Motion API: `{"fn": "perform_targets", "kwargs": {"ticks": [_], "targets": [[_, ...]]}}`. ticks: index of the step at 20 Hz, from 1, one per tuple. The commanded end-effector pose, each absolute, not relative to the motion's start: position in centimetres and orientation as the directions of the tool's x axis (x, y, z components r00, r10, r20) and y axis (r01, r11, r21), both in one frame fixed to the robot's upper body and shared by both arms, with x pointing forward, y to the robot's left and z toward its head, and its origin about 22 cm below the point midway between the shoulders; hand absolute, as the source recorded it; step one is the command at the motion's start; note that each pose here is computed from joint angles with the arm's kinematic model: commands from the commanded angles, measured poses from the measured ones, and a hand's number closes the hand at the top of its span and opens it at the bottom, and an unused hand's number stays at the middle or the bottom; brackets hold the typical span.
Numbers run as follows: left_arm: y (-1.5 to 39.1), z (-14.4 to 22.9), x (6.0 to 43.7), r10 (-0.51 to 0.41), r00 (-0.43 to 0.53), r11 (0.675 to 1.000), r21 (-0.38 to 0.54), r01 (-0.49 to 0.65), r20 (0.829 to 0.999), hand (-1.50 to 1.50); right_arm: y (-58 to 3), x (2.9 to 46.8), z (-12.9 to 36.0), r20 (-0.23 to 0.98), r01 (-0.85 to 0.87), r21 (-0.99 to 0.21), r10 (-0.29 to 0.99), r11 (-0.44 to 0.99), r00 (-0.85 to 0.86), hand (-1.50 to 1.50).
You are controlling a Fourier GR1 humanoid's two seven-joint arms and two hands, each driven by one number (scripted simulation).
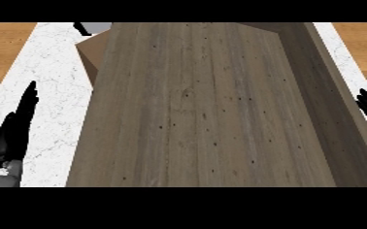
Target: Pick the can from the cutting board and place it in the cardboard box
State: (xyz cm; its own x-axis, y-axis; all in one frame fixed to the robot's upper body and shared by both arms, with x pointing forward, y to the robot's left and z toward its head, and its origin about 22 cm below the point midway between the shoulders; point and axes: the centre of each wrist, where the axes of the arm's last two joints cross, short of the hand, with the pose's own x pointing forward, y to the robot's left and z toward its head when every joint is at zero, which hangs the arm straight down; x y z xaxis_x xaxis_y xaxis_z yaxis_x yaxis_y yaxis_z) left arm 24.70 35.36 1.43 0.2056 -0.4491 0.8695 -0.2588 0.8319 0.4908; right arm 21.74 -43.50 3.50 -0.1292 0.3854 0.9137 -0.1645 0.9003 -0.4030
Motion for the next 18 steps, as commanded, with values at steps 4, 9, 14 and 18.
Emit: {"fn": "perform_targets", "kwargs": {"ticks": [4, 9, 14, 18], "targets": [[35.9, 2.2, 25.6, -0.507, 0.22, 0.805, 0.549, -0.224, 0.833, 0.0, -52.2, 17.3, 2.6, 0.902, -0.148, -0.335, 0.272, 0.931, -0.335, -1.5], [35.4, 2.0, 27.0, -0.485, 0.208, 0.819, 0.525, -0.232, 0.849, 0.0, -54.7, 18.9, 7.1, 0.717, -0.16, -0.687, 0.627, 0.708, -0.306, -1.5], [35.7, 2.3, 26.3, -0.51, 0.192, 0.815, 0.543, -0.202, 0.838, 0.0, -55.8, 19.6, 9.0, 0.622, -0.323, -0.775, 0.746, 0.543, -0.239, -1.5], [35.3, 2.2, 27.2, -0.491, 0.201, 0.821, 0.528, -0.217, 0.847, 0.0, -53.9, 22.7, 10.5, 0.532, -0.436, -0.806, 0.813, 0.401, -0.235, -1.5]]}}
